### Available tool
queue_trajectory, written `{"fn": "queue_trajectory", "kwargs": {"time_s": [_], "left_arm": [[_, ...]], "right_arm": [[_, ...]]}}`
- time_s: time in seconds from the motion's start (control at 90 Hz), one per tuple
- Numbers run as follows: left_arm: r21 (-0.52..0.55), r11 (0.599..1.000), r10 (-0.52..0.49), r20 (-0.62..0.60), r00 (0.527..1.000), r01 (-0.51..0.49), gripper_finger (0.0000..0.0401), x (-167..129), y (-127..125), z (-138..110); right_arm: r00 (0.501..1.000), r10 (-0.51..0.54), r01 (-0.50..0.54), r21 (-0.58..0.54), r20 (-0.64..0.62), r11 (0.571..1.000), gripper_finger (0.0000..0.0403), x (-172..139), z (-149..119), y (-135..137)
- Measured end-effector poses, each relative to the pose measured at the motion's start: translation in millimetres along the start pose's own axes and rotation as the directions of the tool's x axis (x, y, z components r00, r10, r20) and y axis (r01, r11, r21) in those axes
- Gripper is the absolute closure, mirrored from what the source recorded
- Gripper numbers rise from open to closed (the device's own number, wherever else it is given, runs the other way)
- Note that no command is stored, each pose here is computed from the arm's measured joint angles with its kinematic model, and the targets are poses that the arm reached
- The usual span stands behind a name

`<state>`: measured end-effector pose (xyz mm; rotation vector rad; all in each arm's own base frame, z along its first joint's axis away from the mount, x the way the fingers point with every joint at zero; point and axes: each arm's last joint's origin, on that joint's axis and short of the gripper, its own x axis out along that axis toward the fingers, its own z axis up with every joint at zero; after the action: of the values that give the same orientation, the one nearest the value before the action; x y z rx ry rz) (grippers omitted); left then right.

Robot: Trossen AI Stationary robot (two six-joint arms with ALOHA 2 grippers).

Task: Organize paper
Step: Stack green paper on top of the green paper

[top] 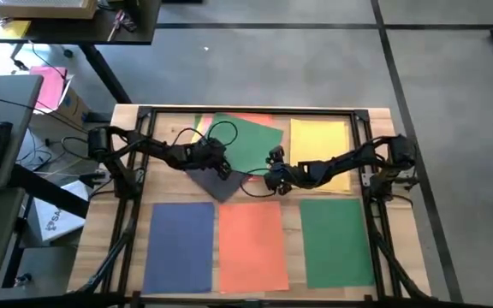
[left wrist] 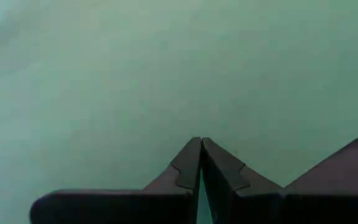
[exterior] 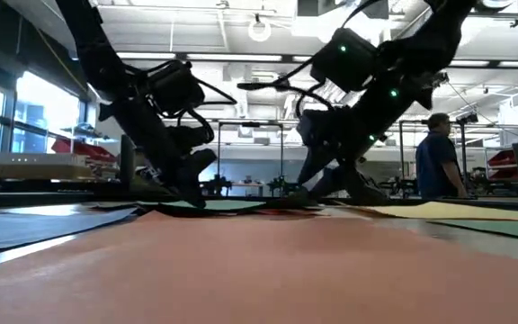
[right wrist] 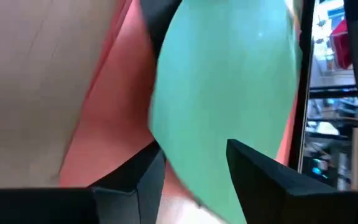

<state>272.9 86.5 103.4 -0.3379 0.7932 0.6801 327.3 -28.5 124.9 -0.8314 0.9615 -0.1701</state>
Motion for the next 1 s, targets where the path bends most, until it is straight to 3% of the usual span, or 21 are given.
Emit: {"fn": "queue_trajectory", "kwargs": {"time_s": [0.211,0.4,0.556,0.733,0.856,1.0], "left_arm": [[0.007,1.000,-0.005,-0.001,1.000,0.005,0.0401,-1,-3,-1],[0.068,0.997,-0.024,0.010,1.000,0.023,0.0401,-2,-10,-3],[0.191,0.981,-0.032,0.059,0.998,0.021,0.0401,-16,-26,0],[0.352,0.936,-0.078,0.209,0.975,-0.001,0.0400,-42,-50,13],[0.445,0.896,-0.138,0.283,0.949,-0.003,0.0391,-57,-65,15],[0.468,0.884,-0.179,0.359,0.916,-0.011,0.0359,-75,-83,12]], "right_arm": [[1.000,0.016,-0.016,0.046,0.010,0.999,0.0301,9,-9,-12],[0.999,0.019,-0.025,0.151,0.036,0.988,0.0392,13,-13,-19],[0.999,-0.050,0.052,0.267,-0.016,0.962,0.0402,8,-10,-19],[0.998,-0.060,0.048,0.385,0.018,0.922,0.0403,-8,-1,-20],[0.996,-0.089,0.081,0.397,0.003,0.914,0.0403,-26,5,-20],[0.997,-0.068,0.072,0.388,-0.023,0.919,0.0403,-57,10,-13]]}}
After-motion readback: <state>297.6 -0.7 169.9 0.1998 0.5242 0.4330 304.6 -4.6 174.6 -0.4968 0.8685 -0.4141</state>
